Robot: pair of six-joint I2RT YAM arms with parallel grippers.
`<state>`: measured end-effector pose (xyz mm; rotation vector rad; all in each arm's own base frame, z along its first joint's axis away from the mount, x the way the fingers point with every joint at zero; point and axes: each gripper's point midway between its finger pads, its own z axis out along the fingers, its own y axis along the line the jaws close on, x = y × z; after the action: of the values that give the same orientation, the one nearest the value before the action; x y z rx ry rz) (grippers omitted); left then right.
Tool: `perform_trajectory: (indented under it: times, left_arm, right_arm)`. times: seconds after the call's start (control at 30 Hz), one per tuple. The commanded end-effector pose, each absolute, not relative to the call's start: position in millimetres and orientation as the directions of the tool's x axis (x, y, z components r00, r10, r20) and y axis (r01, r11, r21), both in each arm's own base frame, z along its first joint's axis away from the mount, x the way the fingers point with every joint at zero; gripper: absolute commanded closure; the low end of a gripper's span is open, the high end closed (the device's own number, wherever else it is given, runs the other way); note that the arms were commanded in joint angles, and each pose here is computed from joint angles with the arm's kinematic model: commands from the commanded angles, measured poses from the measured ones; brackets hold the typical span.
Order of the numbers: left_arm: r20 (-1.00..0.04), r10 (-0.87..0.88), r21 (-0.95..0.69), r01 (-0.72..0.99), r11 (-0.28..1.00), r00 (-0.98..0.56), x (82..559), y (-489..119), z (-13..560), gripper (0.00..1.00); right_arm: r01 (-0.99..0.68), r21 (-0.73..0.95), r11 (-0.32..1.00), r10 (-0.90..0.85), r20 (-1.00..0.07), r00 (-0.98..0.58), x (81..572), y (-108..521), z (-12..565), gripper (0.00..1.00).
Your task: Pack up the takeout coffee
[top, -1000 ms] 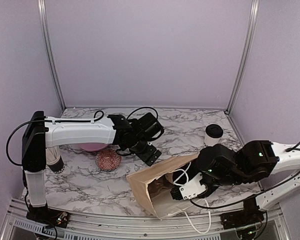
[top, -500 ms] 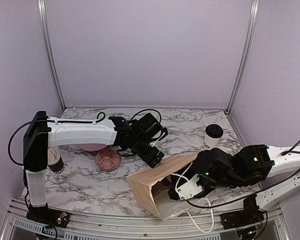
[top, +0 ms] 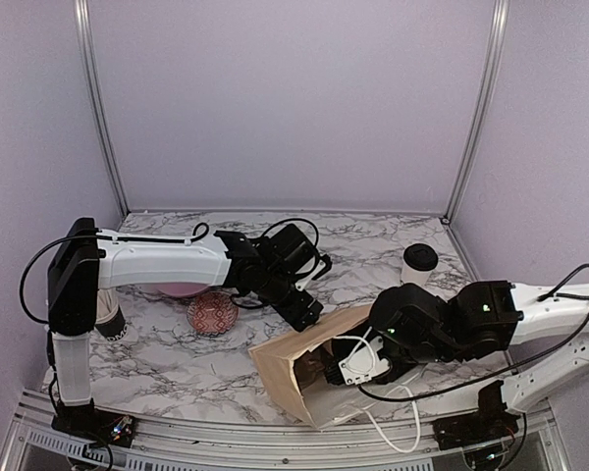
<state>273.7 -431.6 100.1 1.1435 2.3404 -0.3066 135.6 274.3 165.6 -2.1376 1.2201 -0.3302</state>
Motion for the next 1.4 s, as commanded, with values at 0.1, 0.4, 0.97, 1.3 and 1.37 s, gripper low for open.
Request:
perform_trajectory:
  times: [0.1,0.4,0.97,1.3,1.37]
  left_arm:
    - [-0.525,0.686,-0.011,0.810,0.586,-0.503,268,-437,88,0.08]
    - [-0.529,0.690,-0.034,0.825,0.565,-0.494,266,-444,88,0.08]
    - [-0.559,0.674,-0.022,0.821,0.570,-0.483,270,-443,103,0.10]
    - [-0.593,0.592,0.029,0.720,0.694,-0.546,305,-377,136,0.09]
    - [-0.616,0.566,0.038,0.697,0.716,-0.548,309,-361,152,0.08]
  right_arm:
    - [-0.701,-0.638,-0.319,-0.836,-0.159,0.525,141,286,170,0.68]
    - [-0.749,-0.567,-0.342,-0.834,-0.184,0.520,134,288,164,0.68]
    - [-0.772,-0.508,-0.381,-0.834,-0.172,0.525,125,279,153,0.68]
    - [-0.825,-0.391,-0.407,-0.839,-0.197,0.507,118,285,150,0.69]
    - [-0.838,-0.360,-0.410,-0.840,-0.210,0.501,117,287,152,0.69]
